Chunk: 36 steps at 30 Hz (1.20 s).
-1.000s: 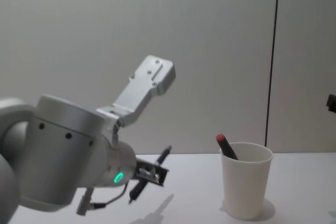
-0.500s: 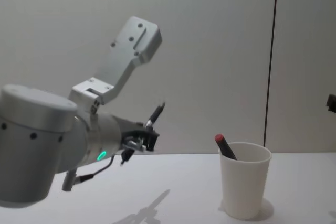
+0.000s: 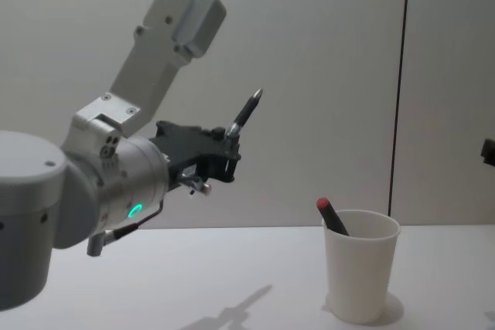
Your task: Place the pen into the pen holder.
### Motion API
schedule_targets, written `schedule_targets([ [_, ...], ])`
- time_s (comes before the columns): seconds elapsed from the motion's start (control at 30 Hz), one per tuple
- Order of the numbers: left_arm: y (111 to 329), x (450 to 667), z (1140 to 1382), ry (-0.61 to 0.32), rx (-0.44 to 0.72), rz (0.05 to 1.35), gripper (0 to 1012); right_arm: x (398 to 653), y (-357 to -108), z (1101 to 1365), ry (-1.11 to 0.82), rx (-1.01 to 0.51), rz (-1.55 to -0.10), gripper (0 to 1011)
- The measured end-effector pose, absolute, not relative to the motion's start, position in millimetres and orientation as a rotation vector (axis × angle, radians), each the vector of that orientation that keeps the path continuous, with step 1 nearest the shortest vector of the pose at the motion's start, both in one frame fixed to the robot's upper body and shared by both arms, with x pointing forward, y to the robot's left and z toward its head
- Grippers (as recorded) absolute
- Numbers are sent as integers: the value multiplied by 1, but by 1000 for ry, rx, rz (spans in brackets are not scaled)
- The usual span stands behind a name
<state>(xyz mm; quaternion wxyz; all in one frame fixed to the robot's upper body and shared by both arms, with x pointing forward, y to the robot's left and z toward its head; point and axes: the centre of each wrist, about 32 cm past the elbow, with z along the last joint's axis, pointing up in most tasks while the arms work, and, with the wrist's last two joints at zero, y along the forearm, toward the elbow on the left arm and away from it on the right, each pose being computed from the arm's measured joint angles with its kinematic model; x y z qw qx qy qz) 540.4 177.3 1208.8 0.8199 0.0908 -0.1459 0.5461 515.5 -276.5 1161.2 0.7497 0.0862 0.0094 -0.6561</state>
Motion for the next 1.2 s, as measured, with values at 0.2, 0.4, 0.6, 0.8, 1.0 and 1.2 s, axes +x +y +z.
schedule_targets([
  [0.2,183,541,1205,-374,131,1114,127,516,-276,1161,21,188,-1434,1001],
  [0.4,185,542,1204,-381,127,1103,127,516,-276,1161,21,188,-1434,1001],
  [0.6,188,543,1205,-383,129,1078,127,516,-276,1161,21,188,-1434,1001],
  [0.8,194,548,1205,-405,122,1017,127,516,-276,1161,21,188,-1434,1001],
  [1.0,199,553,1205,-434,112,962,127,516,-276,1161,21,188,-1434,1001],
  [1.2,204,559,1205,-469,102,900,127,516,-276,1161,21,188,-1434,1001],
])
